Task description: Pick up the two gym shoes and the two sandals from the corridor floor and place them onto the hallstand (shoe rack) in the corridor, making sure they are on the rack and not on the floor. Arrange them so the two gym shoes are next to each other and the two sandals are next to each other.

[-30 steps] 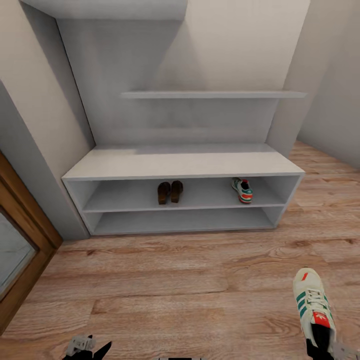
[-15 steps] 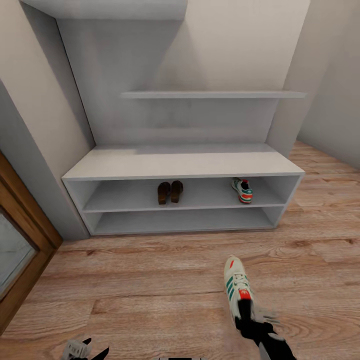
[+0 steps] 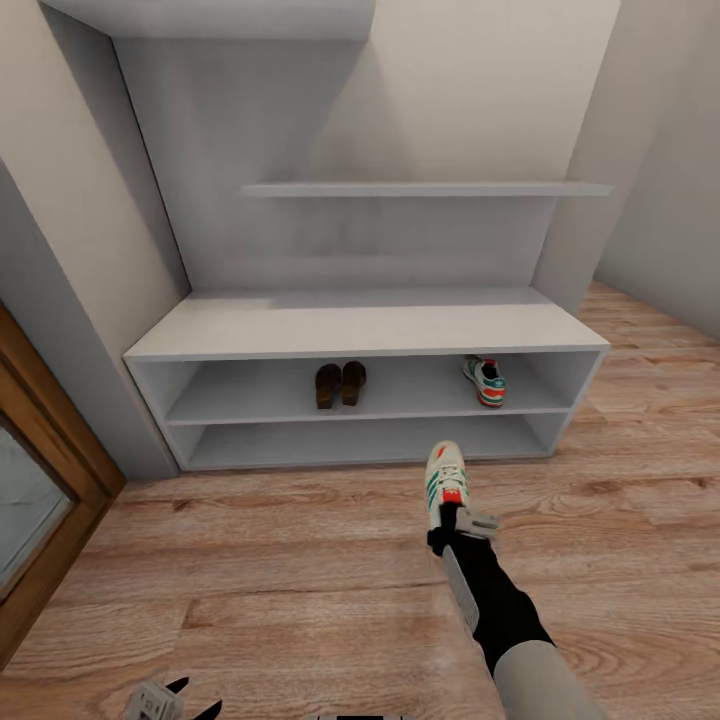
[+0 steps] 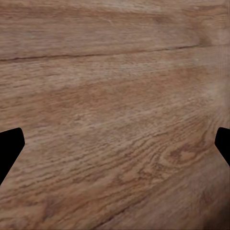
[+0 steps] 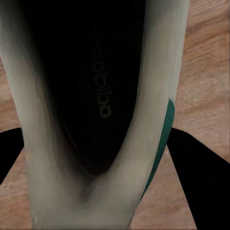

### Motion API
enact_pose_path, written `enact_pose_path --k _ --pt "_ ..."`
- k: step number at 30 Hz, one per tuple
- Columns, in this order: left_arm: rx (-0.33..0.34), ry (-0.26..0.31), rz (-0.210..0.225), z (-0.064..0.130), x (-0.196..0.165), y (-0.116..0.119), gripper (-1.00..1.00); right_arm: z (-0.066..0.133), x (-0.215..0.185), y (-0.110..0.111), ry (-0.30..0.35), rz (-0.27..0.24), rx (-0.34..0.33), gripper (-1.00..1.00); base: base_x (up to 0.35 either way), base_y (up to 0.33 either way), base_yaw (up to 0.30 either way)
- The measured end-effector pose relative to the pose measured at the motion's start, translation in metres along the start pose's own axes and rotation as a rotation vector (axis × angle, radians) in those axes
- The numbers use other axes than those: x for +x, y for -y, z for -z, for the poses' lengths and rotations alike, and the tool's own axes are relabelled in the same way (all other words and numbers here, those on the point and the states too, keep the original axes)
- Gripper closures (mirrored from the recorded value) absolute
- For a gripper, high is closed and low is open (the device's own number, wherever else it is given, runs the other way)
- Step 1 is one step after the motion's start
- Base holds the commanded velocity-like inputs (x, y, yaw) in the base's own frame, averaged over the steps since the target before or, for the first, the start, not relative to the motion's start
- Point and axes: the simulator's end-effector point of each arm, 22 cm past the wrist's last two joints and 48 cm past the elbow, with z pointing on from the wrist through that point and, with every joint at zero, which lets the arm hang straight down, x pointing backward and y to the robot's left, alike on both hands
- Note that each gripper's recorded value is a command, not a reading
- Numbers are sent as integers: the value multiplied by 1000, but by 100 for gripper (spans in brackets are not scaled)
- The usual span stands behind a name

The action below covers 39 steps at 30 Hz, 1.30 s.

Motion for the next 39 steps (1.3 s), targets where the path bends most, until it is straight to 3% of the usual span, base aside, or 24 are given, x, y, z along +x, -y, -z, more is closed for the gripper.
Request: enact_pose_path --k 7,9,12,16,28,39 --pt "5 -4 -3 -1 1 2 -100 9 -60 -8 31 5 0 100 0 0 0" --pt "11 -10 -5 -2 3 4 -100 21 -116 -6 102 -2 26 100 0 0 0" --pt "13 -13 -5 -2 4 5 -100 22 -119 6 102 -7 83 100 0 0 0" --pt "15 -15 -3 -3 5 6 -100 23 -120 10 105 -14 105 100 0 0 0" --pt "11 -14 -5 -2 4 4 -100 23 -119 12 104 -11 113 100 10 0 0" --pt "14 -14 -5 -2 4 5 -100 19 -110 11 83 -1 116 100 153 -64 0"
